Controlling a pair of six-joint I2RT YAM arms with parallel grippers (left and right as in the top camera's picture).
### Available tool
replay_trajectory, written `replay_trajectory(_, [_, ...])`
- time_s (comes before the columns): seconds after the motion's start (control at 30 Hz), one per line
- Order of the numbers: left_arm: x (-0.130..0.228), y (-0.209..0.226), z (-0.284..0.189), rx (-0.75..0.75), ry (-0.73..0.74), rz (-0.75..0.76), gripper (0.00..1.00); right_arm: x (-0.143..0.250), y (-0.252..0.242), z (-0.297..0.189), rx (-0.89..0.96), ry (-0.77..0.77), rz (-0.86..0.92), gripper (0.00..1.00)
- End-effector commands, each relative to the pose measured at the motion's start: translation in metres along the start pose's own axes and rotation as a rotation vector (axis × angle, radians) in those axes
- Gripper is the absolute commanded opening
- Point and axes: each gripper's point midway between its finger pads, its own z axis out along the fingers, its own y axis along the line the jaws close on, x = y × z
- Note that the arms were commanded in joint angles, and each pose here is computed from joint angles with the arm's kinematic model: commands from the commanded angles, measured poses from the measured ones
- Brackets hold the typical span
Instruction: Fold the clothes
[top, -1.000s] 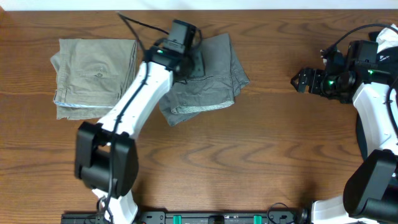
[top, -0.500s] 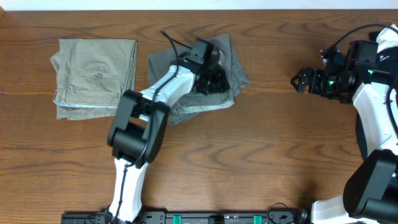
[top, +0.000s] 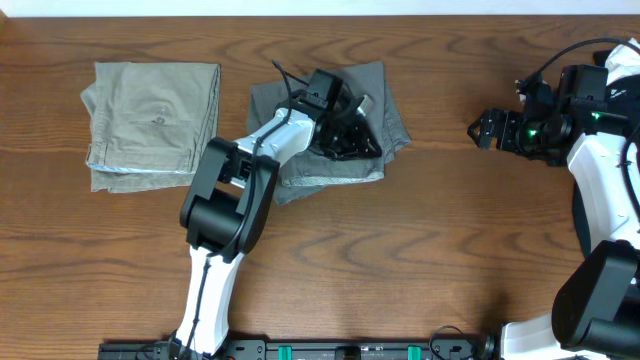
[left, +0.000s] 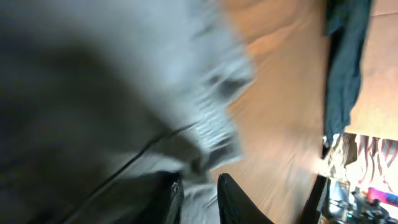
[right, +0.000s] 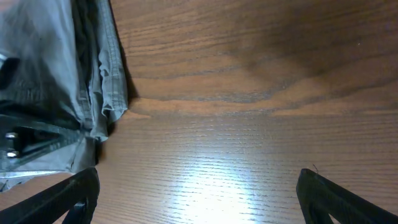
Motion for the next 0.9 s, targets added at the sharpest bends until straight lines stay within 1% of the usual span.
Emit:
replay_trajectory(0.0, [-0.029,-0.061,-0.036,0.07,-0.12,0.173,0.19,-0.001,-0.001,0.0,0.001,-0.001,0.012,0.99])
replay_trajectory(0.03, [-0.038,-0.073,-0.043,0.083,-0.161,0.219,0.13,-0.001,-0.001,0.0,0.001,-0.001,0.012,0.99])
replay_trajectory(0.17, [-0.065,-0.094,-0.056,0.103,-0.283,0.341,0.12,-0.001,-0.001,0.0,0.001,-0.001,0.012,0.99])
replay_trajectory(0.2, [-0.071,-0.09,-0.056,0.077,-0.308,0.346,0.12,-0.001,-0.001,0.0,0.001,-0.001,0.012,0.99])
replay_trajectory(0.27, [-0.084,-0.069,-0.054,-0.048,-0.372,0.325,0.12,-0.001,-0.001,0.0,0.001,-0.001,0.012,0.99])
replay_trajectory(0.33, [-0.092,-0.053,-0.052,-0.139,-0.413,0.306,0.13,-0.001,-0.001,0.0,0.001,-0.001,0.012,0.99])
replay_trajectory(0.37, [-0.097,-0.044,-0.05,-0.183,-0.435,0.301,0.23,-0.001,-0.001,0.0,0.001,-0.001,0.012,0.99])
replay_trajectory(0.4, [-0.1,-0.038,-0.047,-0.203,-0.449,0.3,0.35,-0.001,-0.001,0.0,0.001,-0.001,0.012,0.99])
replay_trajectory(0.43, [-0.102,-0.035,-0.044,-0.202,-0.457,0.307,0.4,-0.001,-0.001,0.0,0.001,-0.001,0.012,0.99])
replay_trajectory(0.5, [-0.107,-0.028,-0.035,-0.188,-0.47,0.32,0.42,-0.001,-0.001,0.0,0.001,-0.001,0.012,0.99])
replay_trajectory(0.7, [-0.113,-0.002,-0.006,-0.163,-0.495,0.342,0.41,-0.001,-0.001,0.0,0.001,-0.001,0.012,0.99])
replay_trajectory(0.87, [-0.099,0.03,0.019,-0.178,-0.439,0.3,0.41,-0.001,-0.001,0.0,0.001,-0.001,0.012,0.99])
